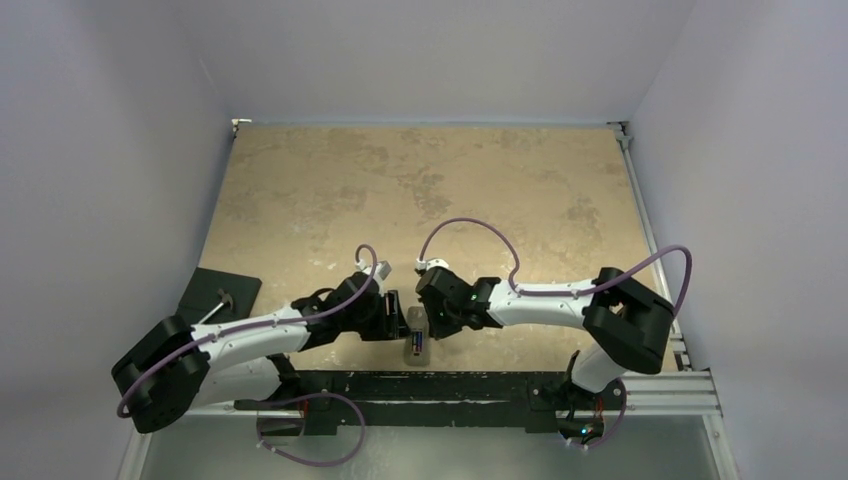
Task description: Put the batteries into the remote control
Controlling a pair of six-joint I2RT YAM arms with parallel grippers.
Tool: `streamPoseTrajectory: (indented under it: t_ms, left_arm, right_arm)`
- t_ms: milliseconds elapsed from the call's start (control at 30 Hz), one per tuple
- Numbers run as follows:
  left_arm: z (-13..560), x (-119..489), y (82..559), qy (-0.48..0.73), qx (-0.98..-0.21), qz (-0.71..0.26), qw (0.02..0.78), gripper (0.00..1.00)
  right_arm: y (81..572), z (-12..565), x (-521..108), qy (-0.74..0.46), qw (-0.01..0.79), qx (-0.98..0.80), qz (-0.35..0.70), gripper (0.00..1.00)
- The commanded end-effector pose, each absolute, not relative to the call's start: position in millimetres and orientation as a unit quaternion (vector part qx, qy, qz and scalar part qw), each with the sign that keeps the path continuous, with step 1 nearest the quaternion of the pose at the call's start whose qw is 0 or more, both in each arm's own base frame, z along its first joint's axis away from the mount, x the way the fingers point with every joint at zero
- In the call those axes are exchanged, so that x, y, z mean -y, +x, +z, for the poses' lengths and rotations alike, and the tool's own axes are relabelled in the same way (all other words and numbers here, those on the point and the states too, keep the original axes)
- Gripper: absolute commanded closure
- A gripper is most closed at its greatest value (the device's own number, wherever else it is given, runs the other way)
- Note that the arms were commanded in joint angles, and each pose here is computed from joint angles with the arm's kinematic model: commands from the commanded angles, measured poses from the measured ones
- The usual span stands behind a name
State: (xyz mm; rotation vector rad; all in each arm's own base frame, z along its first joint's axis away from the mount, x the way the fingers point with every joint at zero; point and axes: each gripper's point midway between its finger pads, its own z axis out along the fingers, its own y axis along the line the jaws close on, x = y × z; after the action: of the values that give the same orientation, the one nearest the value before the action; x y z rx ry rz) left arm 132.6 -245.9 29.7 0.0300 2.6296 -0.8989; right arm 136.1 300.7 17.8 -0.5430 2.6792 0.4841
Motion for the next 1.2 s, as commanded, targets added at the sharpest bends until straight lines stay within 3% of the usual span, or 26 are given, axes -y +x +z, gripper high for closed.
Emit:
streamPoseTrajectory:
  t_ms: [0,833,1167]
  left_arm:
    - [33.0,240.3,128.5,0.001,-0.93,-0.32,0.184,0.5]
    - [47.1,226.5,126.4,-0.028,-0.927,-0.316,0.198,0.49]
    - [59.2,231.0,131.7,-0.006,-0.927,-0.313,0.208,0.49]
  right_arm:
    - [159.4,32.4,-317.4,-0.2,0.22,-0.937,0.184,1.0]
    - [189.3,57.6,-342.1,-0.231,0.252,-0.922,0.181,1.0]
    - [208.8,88.5,-307.3,-0.207,0.296,-0.921,0.145,0.73]
